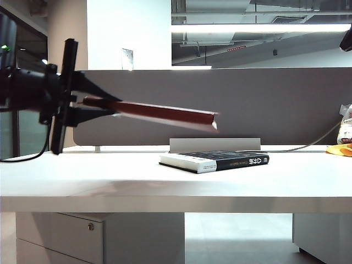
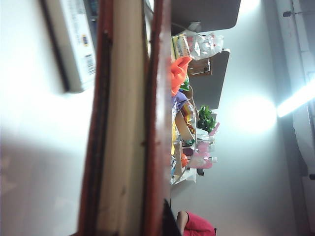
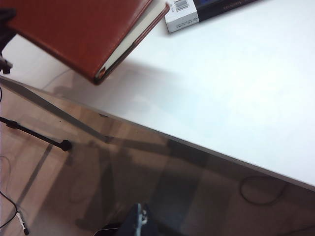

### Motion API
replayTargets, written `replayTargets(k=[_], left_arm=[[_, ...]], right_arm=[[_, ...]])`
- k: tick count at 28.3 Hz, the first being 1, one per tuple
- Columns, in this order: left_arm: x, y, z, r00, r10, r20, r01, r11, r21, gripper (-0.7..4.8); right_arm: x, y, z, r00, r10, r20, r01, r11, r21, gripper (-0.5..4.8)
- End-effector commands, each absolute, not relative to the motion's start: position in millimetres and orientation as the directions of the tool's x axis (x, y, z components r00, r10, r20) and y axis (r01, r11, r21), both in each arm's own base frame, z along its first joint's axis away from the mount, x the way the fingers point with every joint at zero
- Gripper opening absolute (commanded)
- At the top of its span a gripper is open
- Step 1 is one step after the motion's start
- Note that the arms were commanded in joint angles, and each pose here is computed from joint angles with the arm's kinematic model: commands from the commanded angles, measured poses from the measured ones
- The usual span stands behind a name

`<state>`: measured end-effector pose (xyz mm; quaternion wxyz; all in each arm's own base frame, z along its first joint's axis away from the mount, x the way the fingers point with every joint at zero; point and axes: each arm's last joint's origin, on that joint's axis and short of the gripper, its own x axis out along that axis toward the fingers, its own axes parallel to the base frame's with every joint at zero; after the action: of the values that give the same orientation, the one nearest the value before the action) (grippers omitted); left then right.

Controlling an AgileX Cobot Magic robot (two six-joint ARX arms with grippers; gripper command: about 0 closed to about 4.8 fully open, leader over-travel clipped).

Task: Pick up the red book and place it on top of the black book.

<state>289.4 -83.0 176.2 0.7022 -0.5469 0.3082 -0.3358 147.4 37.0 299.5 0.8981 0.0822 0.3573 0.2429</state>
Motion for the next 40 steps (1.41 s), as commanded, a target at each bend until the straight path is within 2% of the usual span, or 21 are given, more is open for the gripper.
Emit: replayTargets(k=[1,7,19,33,40], left_arm=[[297,-90,194,0.596,-0.803,-0.003,0.219,0.167,-0.961,-0.06],[310,-102,208,0.626,-0.779,0.027,0.252,0.169,-0.953,-0.06],[351,-122,193,0.613,-0.790,-0.035,0.171,0.176,-0.969,-0.06],[399,-140,195,0.602,-0.794,-0.083,0.132,0.201,-0.971,-0.06],[417,-148,195,0.583,-0.798,-0.150,0.105,0.257,-0.961,-0.06]], right_arm=[[151,38,302,0.639,0.500,-0.584,-0.389,0.866,0.315,-0.06],[154,38,300,0.634,0.499,-0.591,-0.386,0.866,0.317,-0.06],[154,38,300,0.637,0.499,-0.587,-0.388,0.866,0.316,-0.06],[167,41,293,0.608,0.503,-0.614,-0.380,0.864,0.330,-0.06],[178,43,292,0.623,0.508,-0.595,-0.386,0.861,0.331,-0.06]])
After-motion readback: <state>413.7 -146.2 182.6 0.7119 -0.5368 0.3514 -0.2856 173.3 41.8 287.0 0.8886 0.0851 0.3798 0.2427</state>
